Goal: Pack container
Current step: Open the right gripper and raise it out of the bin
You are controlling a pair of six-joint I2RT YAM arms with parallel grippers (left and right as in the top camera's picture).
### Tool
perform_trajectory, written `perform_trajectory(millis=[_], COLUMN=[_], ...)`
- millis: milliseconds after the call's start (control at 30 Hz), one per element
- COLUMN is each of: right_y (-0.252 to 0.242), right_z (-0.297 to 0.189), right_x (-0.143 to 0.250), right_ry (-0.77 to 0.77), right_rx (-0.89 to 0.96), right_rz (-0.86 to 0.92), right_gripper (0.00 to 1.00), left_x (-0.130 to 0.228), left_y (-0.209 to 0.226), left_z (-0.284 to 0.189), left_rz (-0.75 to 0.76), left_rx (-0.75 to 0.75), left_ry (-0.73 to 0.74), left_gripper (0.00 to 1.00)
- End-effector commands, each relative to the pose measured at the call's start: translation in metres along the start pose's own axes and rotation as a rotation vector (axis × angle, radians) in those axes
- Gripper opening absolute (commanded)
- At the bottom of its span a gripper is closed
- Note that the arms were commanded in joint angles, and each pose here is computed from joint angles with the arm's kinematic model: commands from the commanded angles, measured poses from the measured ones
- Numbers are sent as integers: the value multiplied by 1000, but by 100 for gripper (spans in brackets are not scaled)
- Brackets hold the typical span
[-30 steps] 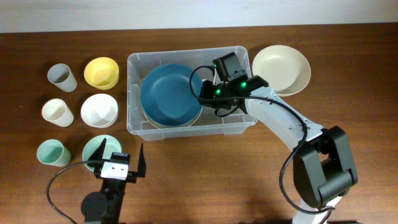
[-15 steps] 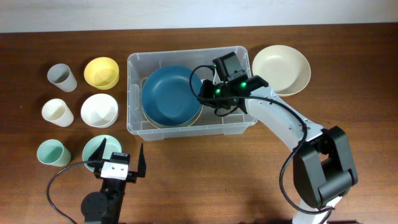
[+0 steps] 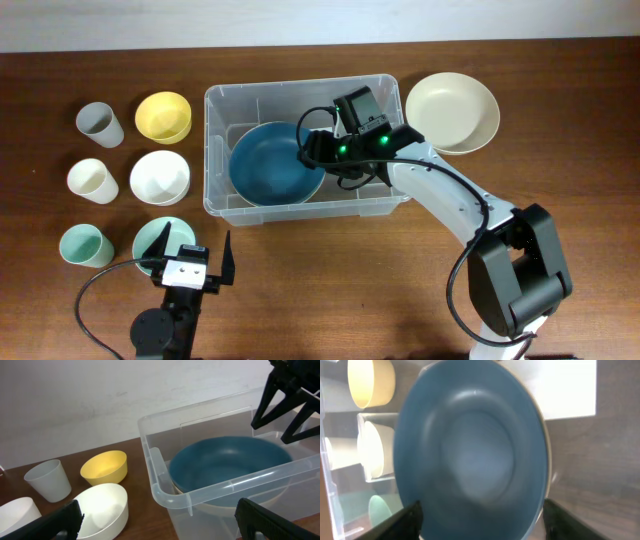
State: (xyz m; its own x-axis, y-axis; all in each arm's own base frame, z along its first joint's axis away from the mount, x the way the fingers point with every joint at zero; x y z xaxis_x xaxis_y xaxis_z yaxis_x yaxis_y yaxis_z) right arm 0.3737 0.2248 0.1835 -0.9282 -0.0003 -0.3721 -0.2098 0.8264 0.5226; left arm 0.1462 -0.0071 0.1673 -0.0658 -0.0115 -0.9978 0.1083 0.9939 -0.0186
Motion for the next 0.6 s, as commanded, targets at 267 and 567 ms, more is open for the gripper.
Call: perform_trajectory(millis=[267, 567], right_y=[1, 13], right_z=[-9, -136], right_x=[-15, -93], right_ry=[-70, -256], right_rx=[84, 345], right_rz=[-75, -168], right_gripper=[81, 88], left_x=[1, 1], left_y=[1, 1], left_z=[0, 0], left_rz=[8, 9], left_rx=[-10, -9], left_ry=[2, 2], left_gripper=[100, 100])
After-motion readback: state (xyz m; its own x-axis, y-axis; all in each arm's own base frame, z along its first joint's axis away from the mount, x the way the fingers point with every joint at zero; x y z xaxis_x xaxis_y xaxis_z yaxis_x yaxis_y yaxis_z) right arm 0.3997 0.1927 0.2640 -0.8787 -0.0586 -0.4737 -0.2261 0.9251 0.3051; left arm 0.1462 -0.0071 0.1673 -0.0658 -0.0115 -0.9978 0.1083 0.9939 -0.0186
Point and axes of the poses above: each gripper's point midway between its finger pads, its own z axis out along the fingers, its own y axis along the line the jaws close on, x = y × z, the point moved 10 cm from there along -z, back along the fingers, and after that the axes turned 12 degrees about -z, right-handed, at the moved point
